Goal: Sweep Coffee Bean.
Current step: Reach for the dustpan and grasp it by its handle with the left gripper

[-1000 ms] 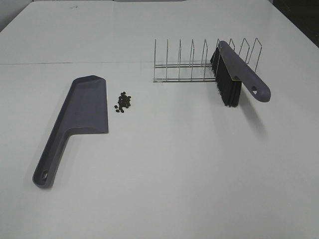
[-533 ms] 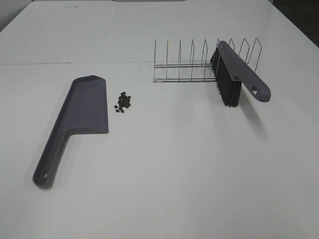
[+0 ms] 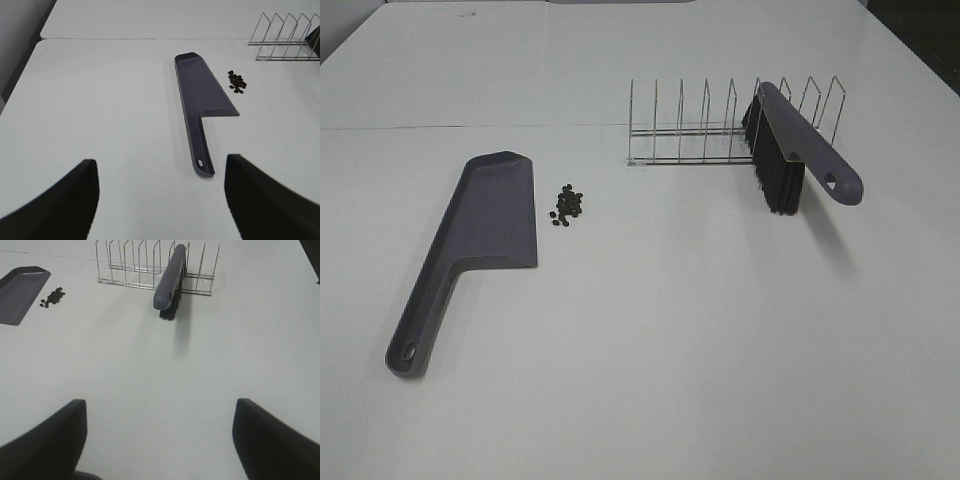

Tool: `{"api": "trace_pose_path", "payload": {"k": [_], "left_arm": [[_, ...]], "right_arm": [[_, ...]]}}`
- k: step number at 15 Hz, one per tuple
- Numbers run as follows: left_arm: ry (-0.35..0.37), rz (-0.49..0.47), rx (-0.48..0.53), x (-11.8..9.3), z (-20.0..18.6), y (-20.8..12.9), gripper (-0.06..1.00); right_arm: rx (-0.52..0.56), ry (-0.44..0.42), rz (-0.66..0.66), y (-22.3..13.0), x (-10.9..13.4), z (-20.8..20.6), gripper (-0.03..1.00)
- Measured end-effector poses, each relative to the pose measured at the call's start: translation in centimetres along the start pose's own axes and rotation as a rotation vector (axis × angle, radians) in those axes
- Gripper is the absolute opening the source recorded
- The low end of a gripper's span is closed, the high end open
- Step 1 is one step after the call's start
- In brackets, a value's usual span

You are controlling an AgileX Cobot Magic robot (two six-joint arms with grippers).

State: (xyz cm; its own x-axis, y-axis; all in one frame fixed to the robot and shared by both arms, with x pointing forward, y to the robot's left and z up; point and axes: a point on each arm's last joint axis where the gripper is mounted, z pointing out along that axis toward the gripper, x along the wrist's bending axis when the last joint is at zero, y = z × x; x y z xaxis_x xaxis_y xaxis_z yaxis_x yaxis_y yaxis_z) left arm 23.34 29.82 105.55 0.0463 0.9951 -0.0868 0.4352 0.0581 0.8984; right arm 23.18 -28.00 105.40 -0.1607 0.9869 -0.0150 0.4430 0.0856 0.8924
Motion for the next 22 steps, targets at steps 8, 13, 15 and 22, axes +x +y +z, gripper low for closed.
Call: {"api": "trace_pose_path", "payload": {"k": [8, 13, 15, 22], "left_arm": [[0.000, 0.000, 0.000, 0.00, 0.00, 0.00, 0.67], [0.000, 0.000, 0.000, 0.00, 0.00, 0.00, 0.67], [0.000, 0.000, 0.000, 0.00, 0.00, 0.00, 0.67], [0.000, 0.000, 0.000, 0.00, 0.00, 0.00, 0.67]], "right_arm": [[0.000, 0.000, 0.000, 0.00, 0.00, 0.00, 0.71], [0.000, 0.000, 0.000, 0.00, 0.00, 0.00, 0.71], [0.000, 0.000, 0.000, 0.00, 0.00, 0.00, 0.71], [0.000, 0.000, 0.000, 0.00, 0.00, 0.00, 0.71]]}}
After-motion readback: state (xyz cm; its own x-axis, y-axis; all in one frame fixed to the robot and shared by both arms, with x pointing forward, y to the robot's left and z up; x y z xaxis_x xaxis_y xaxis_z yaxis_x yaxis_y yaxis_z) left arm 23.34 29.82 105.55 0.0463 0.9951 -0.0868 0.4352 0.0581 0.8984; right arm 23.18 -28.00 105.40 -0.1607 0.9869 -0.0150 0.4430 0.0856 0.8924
